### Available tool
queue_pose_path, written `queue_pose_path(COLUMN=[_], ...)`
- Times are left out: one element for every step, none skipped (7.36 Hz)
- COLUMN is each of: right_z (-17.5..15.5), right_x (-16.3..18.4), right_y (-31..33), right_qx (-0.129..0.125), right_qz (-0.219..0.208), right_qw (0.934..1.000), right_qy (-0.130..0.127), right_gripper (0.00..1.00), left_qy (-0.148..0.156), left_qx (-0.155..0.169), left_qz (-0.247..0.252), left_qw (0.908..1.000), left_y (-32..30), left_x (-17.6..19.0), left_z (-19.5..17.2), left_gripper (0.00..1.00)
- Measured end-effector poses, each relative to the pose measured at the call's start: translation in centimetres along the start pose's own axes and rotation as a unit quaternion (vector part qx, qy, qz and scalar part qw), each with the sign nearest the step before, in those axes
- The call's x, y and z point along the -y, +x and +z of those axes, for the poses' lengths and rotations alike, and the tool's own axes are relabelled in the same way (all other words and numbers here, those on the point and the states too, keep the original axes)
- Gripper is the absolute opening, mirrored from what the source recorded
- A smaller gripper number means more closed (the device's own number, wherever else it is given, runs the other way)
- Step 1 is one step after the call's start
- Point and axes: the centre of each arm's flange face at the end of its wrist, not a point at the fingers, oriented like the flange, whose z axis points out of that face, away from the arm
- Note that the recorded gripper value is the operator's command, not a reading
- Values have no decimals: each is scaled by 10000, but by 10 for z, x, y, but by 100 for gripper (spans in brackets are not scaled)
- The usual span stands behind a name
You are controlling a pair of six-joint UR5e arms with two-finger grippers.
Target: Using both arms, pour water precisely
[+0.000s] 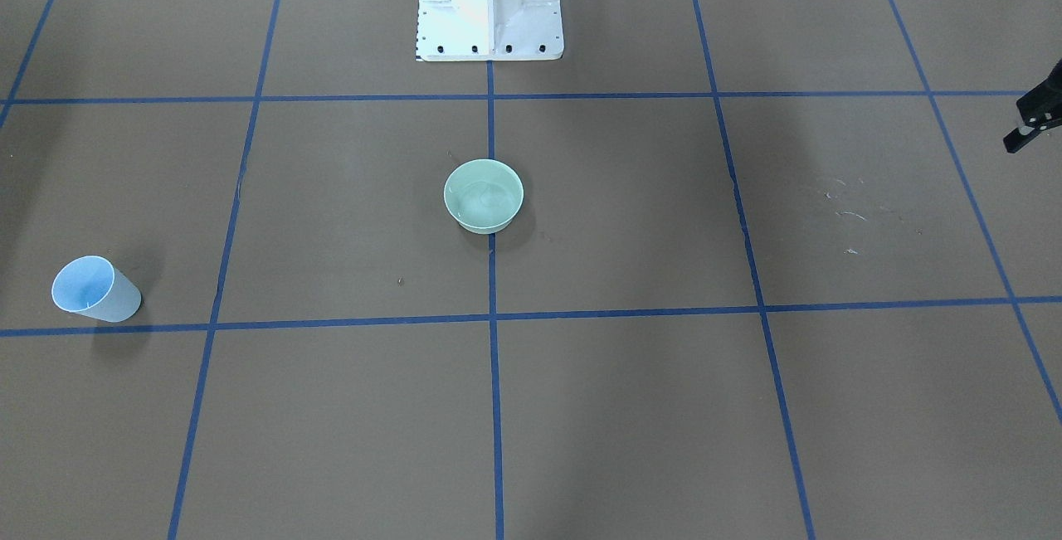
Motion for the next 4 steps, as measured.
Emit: queue_pose_path(right_z=[7,9,9,8], right_x=[-11,-17,-19,-17], right_y=[4,7,8,8], right_qx=[84,159,181,154], right_qz=[96,273,502,782], right_qw=[9997,9988,9974,9954], right_qy=[-194,-379,-491,-531], right_gripper=[99,99,99,99], left_qy=[-42,-73,-82,-135], left_qx=[-69,-126,-147,-172], left_qz=[165,370,508,559], left_qw=[9998,9992,9986,9982], left_y=[18,41,76,122], left_x=[8,17,29,39], left_z=[7,15,24,47], left_gripper=[100,100,100,100])
